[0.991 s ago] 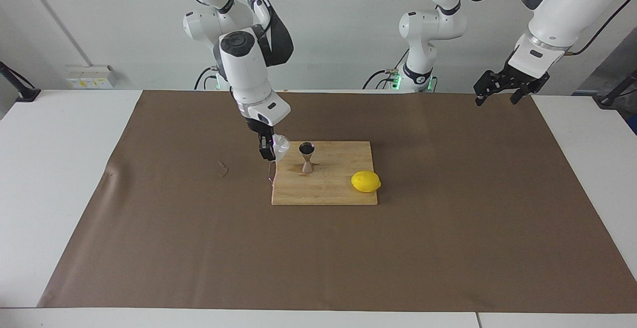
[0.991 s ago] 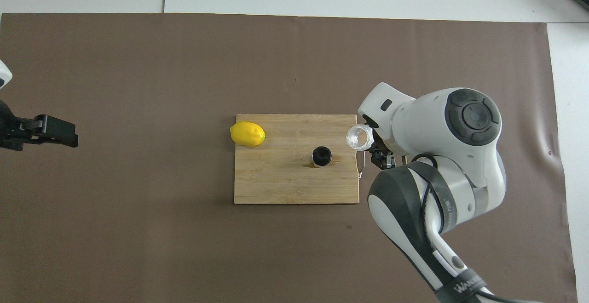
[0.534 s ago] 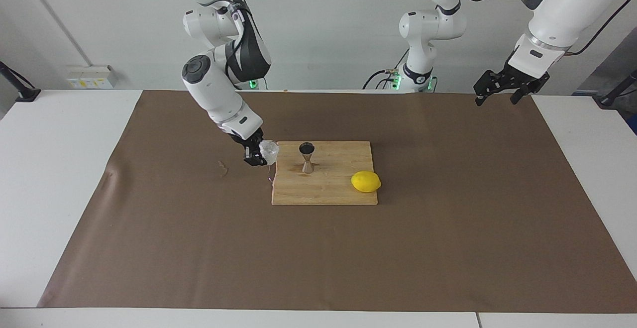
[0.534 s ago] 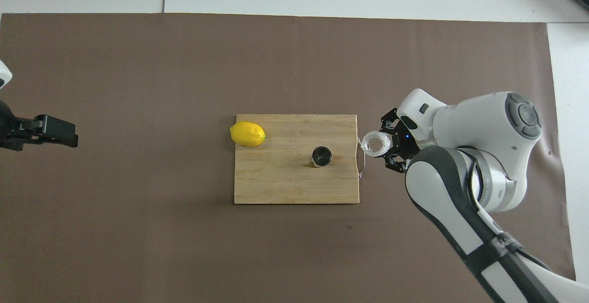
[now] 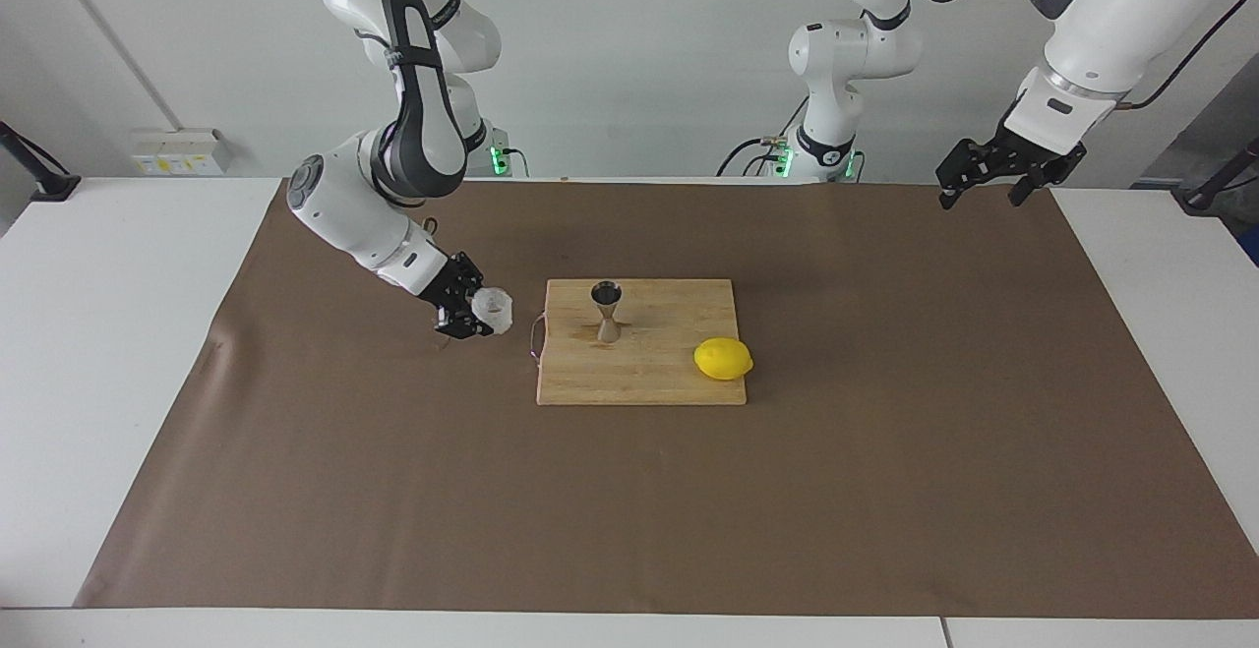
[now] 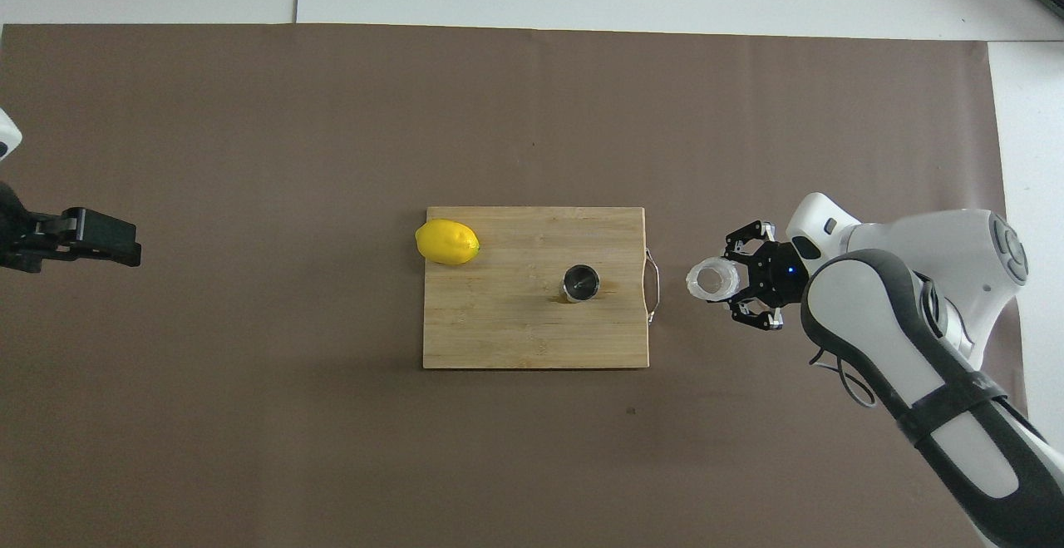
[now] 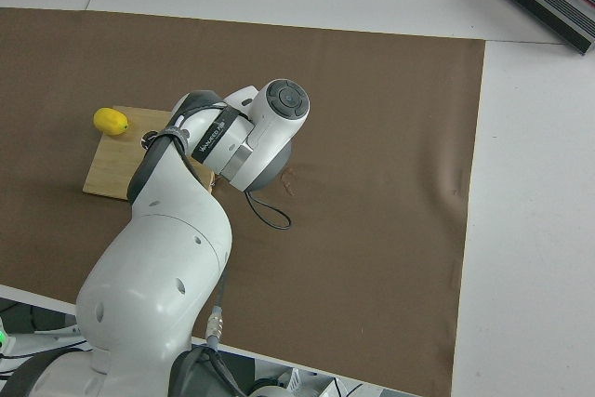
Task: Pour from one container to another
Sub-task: 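Lower the white cup onto the table and open the right gripper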
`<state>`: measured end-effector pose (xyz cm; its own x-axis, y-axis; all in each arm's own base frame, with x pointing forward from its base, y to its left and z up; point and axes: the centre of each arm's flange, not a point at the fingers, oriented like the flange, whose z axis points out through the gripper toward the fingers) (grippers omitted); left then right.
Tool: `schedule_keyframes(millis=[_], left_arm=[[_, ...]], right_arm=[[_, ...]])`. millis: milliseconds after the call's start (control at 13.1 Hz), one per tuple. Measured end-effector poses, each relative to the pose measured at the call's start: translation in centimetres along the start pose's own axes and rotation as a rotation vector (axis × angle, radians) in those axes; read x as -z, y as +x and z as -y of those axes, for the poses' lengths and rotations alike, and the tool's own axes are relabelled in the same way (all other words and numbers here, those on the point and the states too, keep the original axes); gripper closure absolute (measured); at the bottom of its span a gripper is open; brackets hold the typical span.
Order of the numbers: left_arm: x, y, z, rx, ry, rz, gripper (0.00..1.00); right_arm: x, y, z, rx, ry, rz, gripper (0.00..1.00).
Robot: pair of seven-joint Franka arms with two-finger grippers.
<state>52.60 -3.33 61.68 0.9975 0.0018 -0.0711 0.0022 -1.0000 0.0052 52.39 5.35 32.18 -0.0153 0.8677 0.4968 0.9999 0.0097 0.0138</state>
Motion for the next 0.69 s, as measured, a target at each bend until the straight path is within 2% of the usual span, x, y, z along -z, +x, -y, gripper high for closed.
schedule_keyframes(millis=[229, 686], left_arm=[[0.0, 0.0, 0.0, 0.0, 0.0, 0.0, 0.0], [0.0, 0.0, 0.0, 0.0, 0.0, 0.0, 0.0]], right_arm=[[0.0, -3.1, 0.2, 0.003, -0.002, -0.004, 0.5], [0.7, -11.4, 1.1, -0.008, -0.009, -0.016, 0.5]])
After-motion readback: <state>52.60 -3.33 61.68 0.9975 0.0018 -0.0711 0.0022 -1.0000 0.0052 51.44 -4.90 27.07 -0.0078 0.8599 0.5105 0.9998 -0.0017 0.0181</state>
